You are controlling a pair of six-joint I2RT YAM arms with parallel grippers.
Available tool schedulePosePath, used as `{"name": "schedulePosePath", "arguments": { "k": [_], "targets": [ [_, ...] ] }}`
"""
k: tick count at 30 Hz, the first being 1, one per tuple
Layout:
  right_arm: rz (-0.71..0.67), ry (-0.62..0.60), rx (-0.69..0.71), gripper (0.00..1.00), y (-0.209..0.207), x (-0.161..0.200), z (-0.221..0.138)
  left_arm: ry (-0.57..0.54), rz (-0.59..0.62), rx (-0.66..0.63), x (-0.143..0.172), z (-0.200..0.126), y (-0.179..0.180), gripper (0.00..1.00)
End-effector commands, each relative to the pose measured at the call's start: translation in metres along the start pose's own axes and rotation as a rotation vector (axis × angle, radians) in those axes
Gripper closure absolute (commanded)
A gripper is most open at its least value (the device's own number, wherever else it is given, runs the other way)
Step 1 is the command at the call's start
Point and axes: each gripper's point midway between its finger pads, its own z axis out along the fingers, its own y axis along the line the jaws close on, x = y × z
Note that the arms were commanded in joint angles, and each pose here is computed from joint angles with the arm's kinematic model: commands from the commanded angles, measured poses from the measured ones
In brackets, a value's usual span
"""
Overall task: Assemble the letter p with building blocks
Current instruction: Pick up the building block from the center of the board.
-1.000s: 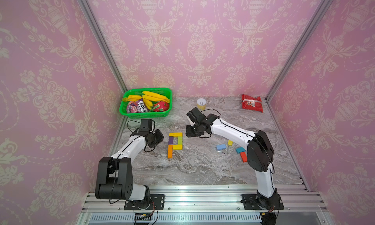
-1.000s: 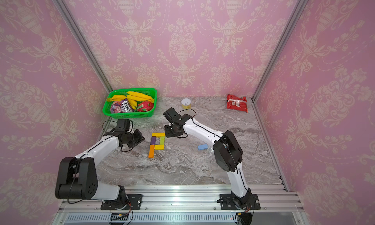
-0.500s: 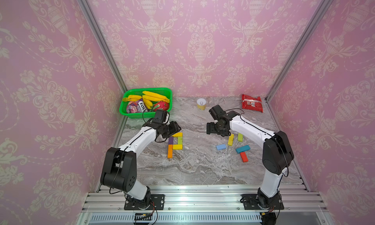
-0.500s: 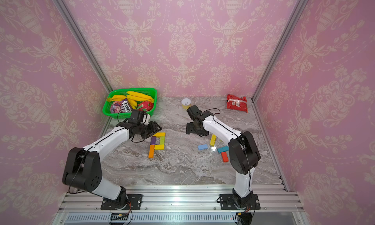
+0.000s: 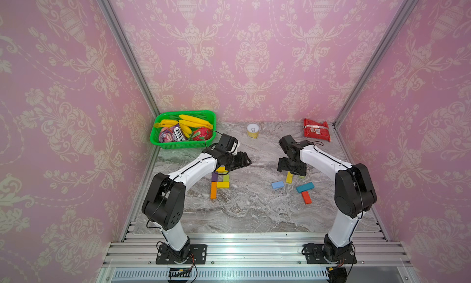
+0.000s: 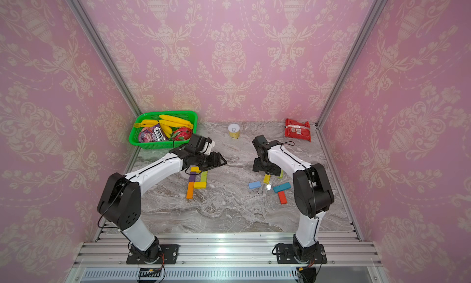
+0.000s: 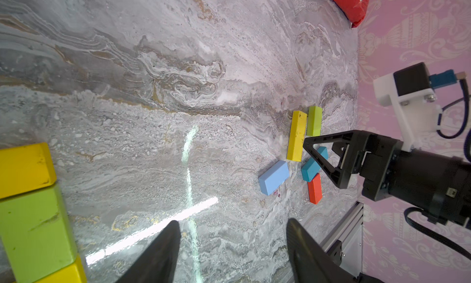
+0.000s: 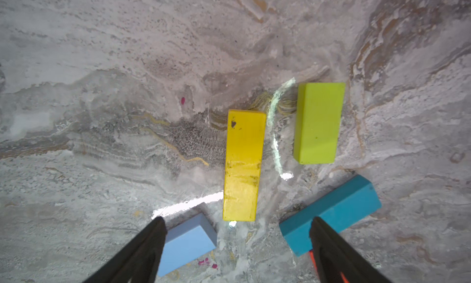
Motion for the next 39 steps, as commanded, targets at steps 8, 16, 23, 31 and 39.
{"name": "schedulePosePath", "arguments": {
  "k": [8,16,23,31,39],
  "targets": [
    [0.001,0.057,-0.011,0.13,-0.001,0.004,0.023,-0.115,0.107,-0.092,-0.023,-0.032,-0.003,0.33],
    [0.002,0.085,-0.024,0.14,0.002,0.011,0.040,-0.118,0.095,-0.110,-0.021,-0.029,0.003,0.33],
    [-0.003,0.101,-0.064,0.18,0.010,0.014,0.050,-0.136,0.092,-0.126,-0.025,-0.033,0.008,0.33],
    [0.003,0.132,-0.068,0.26,0.009,0.020,0.064,-0.147,0.081,-0.141,-0.023,-0.036,0.014,0.33],
    [-0.032,0.141,-0.076,0.51,0.009,0.023,0.067,-0.155,0.071,-0.155,-0.025,-0.040,0.021,0.33]
  ]
}}
